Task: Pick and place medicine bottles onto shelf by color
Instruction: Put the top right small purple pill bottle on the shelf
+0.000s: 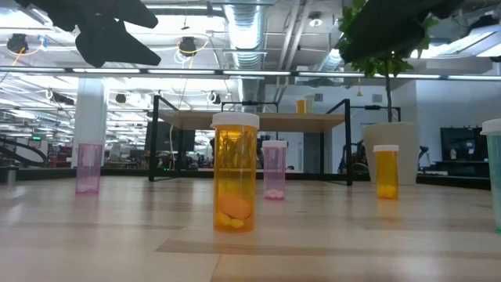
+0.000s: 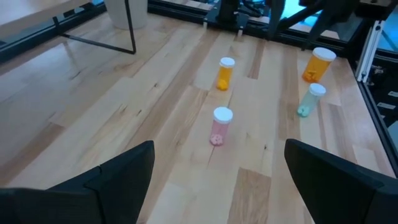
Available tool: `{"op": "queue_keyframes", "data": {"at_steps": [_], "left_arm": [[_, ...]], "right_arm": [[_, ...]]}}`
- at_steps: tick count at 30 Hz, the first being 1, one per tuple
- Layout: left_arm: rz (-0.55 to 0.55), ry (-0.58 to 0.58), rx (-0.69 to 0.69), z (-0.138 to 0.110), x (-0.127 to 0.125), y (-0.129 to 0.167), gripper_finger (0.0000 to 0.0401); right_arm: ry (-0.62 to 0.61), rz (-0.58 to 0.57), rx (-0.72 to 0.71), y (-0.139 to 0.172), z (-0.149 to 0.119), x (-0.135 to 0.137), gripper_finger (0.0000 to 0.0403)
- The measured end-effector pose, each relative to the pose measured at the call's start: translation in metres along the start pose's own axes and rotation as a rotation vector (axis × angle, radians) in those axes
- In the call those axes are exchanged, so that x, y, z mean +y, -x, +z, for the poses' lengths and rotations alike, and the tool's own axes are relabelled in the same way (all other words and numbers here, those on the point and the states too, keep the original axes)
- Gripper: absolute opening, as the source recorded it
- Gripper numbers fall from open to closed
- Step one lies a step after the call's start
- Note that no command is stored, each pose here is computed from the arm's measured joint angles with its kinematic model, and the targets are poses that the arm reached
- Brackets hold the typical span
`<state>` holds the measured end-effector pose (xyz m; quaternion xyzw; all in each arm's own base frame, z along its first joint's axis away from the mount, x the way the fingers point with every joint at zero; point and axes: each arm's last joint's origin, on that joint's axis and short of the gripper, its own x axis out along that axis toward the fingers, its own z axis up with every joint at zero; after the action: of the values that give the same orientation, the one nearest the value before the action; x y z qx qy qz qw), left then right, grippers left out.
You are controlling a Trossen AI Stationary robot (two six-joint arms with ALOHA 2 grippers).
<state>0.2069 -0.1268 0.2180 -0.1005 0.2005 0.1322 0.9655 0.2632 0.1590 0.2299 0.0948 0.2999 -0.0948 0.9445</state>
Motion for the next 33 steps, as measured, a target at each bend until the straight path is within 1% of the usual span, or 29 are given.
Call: {"op": "queue_keyframes", "data": {"at_steps": [3,12,14,16,18,21,22,25,27,33], "left_arm": [[-0.003,-0.003,0.004,0.0,0.0,0.0,0.0345],[-0.002,-0.002,0.002,0.0,0.0,0.0,0.0345],[0.001,-0.002,-0.001,0.0,0.0,0.0,0.0345],[0.003,0.0,-0.003,0.0,0.0,0.0,0.0345],[0.005,0.004,-0.005,0.001,0.001,-0.001,0.0345],[0.007,0.004,-0.007,0.001,0.001,-0.001,0.0345],[0.006,0.005,-0.007,0.001,0.001,-0.001,0.0345],[0.005,0.003,-0.009,0.001,0.001,-0.001,0.0345],[0.006,0.001,-0.007,0.001,0.001,-0.001,0.0345],[0.008,-0.002,-0.006,0.001,0.001,-0.001,0.0345]], "right_arm": [[-0.015,-0.004,-0.003,-0.001,0.002,-0.002,0.0223],[-0.001,-0.02,0.027,-0.001,-0.001,-0.004,0.0223],[-0.007,-0.03,0.013,-0.001,-0.001,-0.004,0.0223],[-0.025,-0.028,-0.029,-0.003,0.004,-0.004,0.0223],[-0.024,-0.004,-0.057,-0.011,0.008,-0.001,0.0223],[0.028,0.01,-0.054,-0.022,0.005,0.0,0.0223],[0.017,0.018,-0.072,-0.027,0.007,0.001,0.0223],[0.028,0.017,-0.031,-0.045,0.001,-0.001,0.0223],[0.031,-0.004,-0.008,-0.057,-0.003,-0.005,0.0223],[0.02,-0.061,0.012,-0.077,-0.006,-0.017,0.0223]]}}
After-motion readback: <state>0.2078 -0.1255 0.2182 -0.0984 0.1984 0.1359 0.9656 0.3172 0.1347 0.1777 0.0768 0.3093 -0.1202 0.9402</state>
